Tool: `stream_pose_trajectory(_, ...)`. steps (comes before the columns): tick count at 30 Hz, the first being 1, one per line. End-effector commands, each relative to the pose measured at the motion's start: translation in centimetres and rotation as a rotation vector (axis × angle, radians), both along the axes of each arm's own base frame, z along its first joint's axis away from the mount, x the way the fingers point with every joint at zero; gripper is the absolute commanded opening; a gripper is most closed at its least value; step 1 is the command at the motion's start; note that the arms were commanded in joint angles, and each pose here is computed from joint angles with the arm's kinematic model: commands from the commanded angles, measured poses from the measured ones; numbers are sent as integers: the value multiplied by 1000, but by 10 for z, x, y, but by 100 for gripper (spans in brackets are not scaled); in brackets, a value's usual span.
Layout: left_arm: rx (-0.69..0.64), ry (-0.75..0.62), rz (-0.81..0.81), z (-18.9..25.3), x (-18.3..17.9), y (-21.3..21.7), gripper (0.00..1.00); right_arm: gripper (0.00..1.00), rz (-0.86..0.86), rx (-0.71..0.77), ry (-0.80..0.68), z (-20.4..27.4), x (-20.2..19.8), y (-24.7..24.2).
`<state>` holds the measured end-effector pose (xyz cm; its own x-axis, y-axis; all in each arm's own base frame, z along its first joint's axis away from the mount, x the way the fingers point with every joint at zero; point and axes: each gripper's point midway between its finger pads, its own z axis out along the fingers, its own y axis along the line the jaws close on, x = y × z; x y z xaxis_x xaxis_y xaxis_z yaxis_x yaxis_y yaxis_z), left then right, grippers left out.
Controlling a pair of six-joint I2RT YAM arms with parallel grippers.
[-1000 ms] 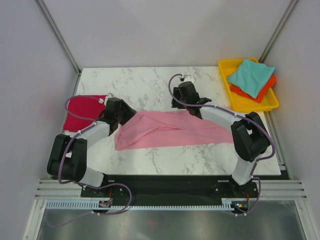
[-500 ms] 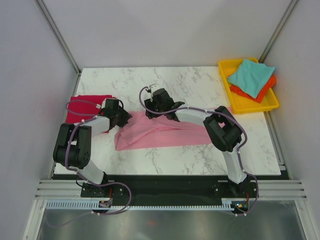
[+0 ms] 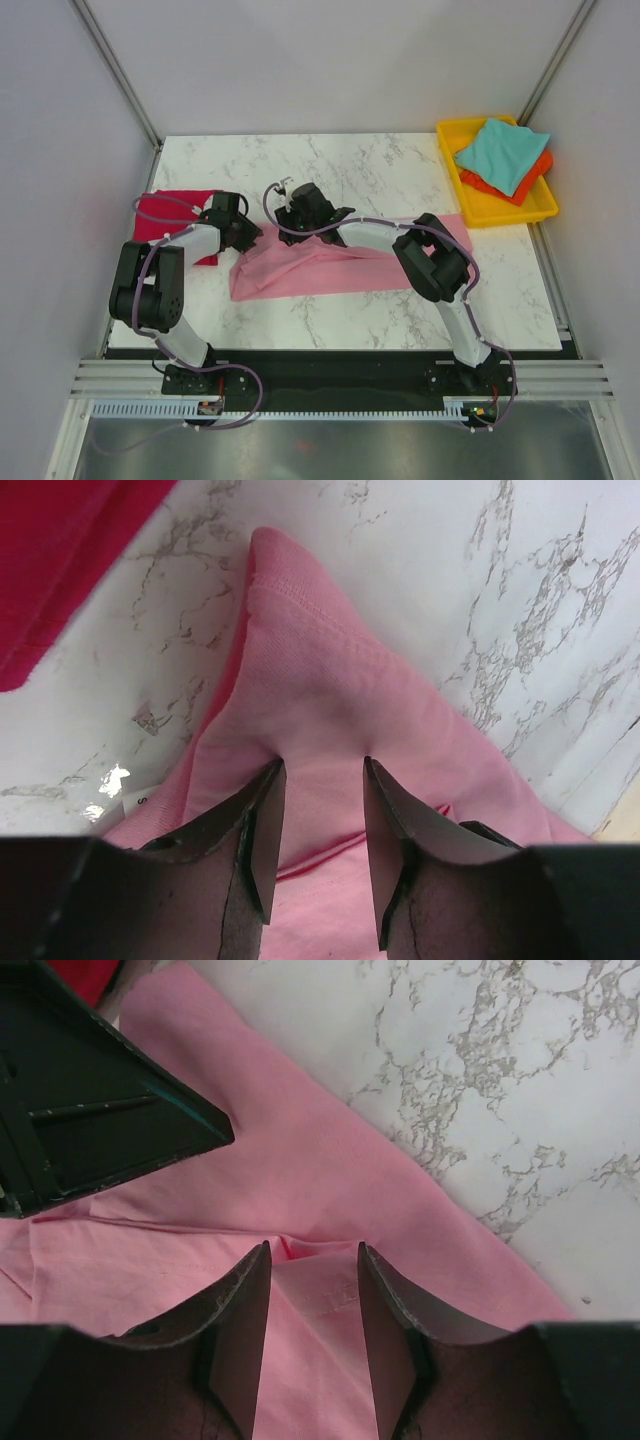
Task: Fold and stack the t-shirts
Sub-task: Fold the tshirt
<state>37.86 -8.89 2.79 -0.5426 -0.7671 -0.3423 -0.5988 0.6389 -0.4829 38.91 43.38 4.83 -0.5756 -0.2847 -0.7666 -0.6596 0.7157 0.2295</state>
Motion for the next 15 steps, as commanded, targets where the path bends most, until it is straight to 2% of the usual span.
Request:
stream_pose_trajectory(1,30,27,34,-3,2,9,44,48,34,44,-38,20,5,12)
stream_pose_trajectory(5,30,29,30,-3,3,9,43,60,14,33,-47,19,8,10)
stream_pose_trajectory(8,26,28,24,-2,3,8,43,64,-1,1,-46,13,10,5)
stream_pose_trajectory(10,24,26,21,-2,3,7,42,59,-12,-10,-49,12,12,3)
stream_pose_trajectory(11,25,26,18,-2,3,7,41,49,-14,-12,-50,12,13,3)
stream_pose_trajectory(13,26,26,20,-2,3,7,41,38,-19,-13,-53,14,14,2)
stream_pose_trajectory(15,29,26,20,-2,4,8,41,30,-22,-15,-55,15,14,1)
